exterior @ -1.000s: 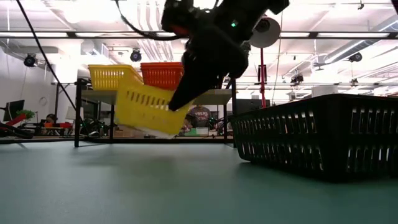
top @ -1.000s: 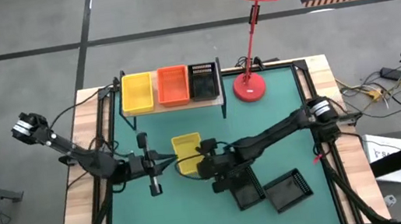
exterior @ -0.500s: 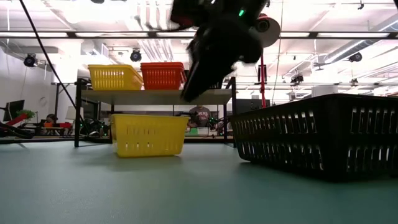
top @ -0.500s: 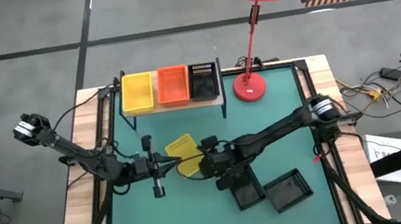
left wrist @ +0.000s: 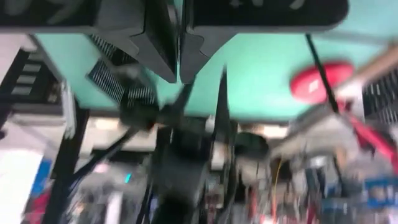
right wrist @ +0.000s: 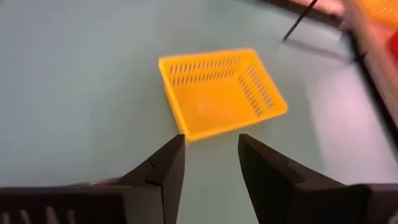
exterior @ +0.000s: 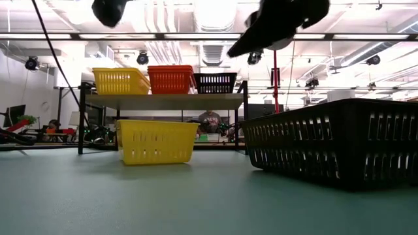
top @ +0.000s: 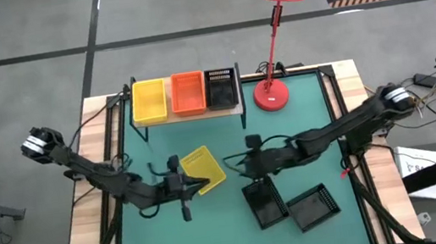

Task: Stack baskets on shelf by color
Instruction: Stack the yellow bin on top of the stacked yellow bins on the shelf

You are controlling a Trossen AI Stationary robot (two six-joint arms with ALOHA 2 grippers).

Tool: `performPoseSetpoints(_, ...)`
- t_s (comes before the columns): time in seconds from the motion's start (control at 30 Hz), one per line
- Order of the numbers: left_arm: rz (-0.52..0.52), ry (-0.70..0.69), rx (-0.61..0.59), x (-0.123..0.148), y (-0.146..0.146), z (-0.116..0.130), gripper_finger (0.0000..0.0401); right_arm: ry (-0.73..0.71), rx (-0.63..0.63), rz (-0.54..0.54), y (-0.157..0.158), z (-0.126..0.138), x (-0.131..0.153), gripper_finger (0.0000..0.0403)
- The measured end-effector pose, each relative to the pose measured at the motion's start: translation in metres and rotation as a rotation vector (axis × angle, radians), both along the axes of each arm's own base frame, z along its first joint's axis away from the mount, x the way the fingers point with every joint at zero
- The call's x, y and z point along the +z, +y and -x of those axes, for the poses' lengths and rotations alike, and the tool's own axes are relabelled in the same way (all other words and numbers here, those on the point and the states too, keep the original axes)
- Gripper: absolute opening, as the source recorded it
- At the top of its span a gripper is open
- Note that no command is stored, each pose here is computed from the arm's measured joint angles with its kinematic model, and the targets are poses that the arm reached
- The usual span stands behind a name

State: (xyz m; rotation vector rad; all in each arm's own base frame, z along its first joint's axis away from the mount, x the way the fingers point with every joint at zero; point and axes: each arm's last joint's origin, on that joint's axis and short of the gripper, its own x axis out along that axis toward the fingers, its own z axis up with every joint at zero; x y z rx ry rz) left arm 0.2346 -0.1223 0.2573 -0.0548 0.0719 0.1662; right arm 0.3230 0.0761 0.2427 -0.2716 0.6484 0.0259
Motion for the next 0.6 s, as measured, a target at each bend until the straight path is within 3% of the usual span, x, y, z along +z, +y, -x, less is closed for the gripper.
performPoseSetpoints(0.1,0.050,0.146,0.045,-0.007,-0.003,-0.016,0.0004,-0.098,0.013,-0.007,-0.004,0.019,-0.001,0.0138)
performPoseSetpoints(0.33,0.105,0.719,0.138,-0.004,-0.017,-0.055,0.0004,-0.320,0.051,0.028,-0.016,0.056,-0.009,0.0140)
performPoseSetpoints(0.47,0.057,0.823,0.132,-0.003,-0.027,-0.075,0.0004,-0.330,0.042,0.009,-0.020,0.074,-0.016,0.0144)
performPoseSetpoints(0.6,0.129,0.871,0.098,-0.011,-0.031,-0.088,0.0004,-0.373,0.035,-0.007,-0.024,0.087,-0.010,0.0143)
